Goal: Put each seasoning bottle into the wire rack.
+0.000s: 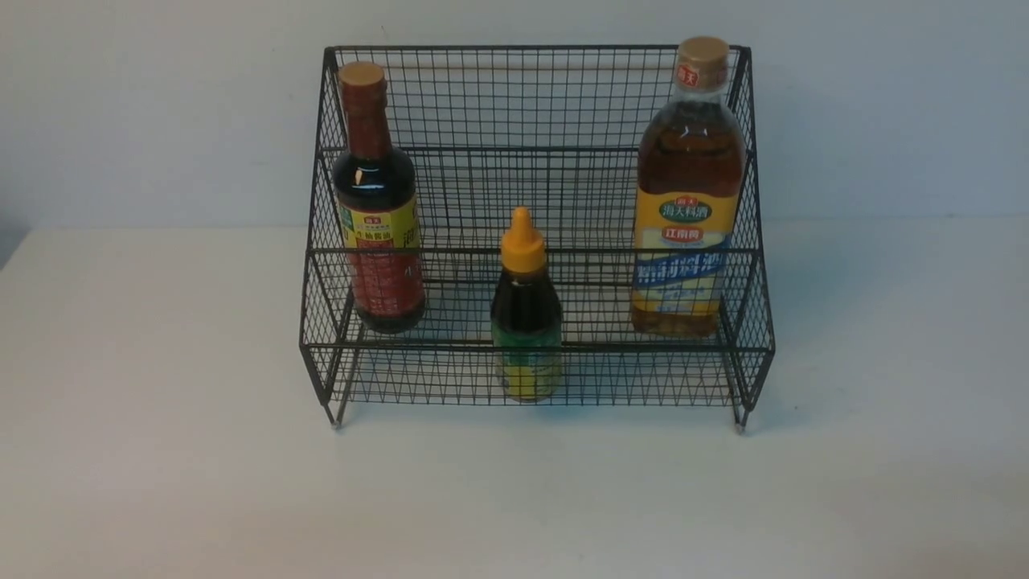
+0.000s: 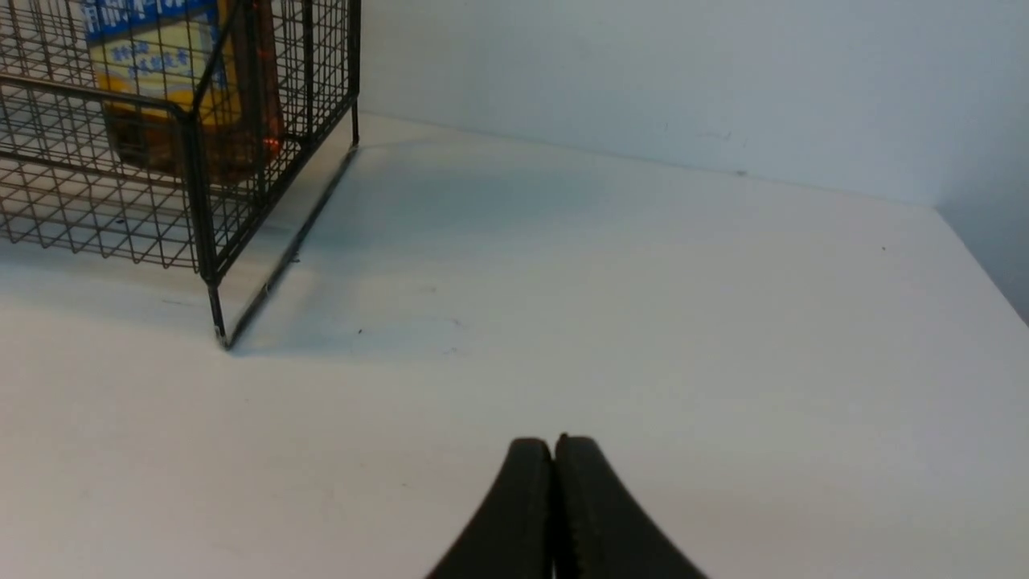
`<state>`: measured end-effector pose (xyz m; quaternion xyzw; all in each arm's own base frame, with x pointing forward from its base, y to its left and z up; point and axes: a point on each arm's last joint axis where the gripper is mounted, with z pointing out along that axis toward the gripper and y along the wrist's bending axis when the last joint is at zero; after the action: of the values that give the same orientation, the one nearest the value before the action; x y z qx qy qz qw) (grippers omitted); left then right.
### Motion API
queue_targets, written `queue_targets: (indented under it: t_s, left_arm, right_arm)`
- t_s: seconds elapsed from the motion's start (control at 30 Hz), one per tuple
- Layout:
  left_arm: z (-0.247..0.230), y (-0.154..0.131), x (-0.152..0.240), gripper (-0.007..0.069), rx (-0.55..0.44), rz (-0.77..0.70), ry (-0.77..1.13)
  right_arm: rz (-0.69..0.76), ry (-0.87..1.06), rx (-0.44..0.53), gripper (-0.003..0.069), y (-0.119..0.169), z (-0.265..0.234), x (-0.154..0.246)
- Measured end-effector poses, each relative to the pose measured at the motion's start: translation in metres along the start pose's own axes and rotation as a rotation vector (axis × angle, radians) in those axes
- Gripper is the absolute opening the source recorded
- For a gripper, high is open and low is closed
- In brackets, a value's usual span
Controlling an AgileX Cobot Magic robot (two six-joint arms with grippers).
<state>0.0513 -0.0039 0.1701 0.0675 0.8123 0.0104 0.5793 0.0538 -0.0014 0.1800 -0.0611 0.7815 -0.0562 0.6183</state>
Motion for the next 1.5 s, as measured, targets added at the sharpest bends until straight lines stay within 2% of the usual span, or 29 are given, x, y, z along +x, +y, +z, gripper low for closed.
queue_targets:
  t_s: [1.5]
  left_arm:
    - [0.0006, 0.0013, -0.0003, -0.0005, -0.016, -0.016, -0.015]
  right_arm:
    - [0.000, 0.000, 0.000, -0.0015, 0.0000, 0.0000, 0.0001]
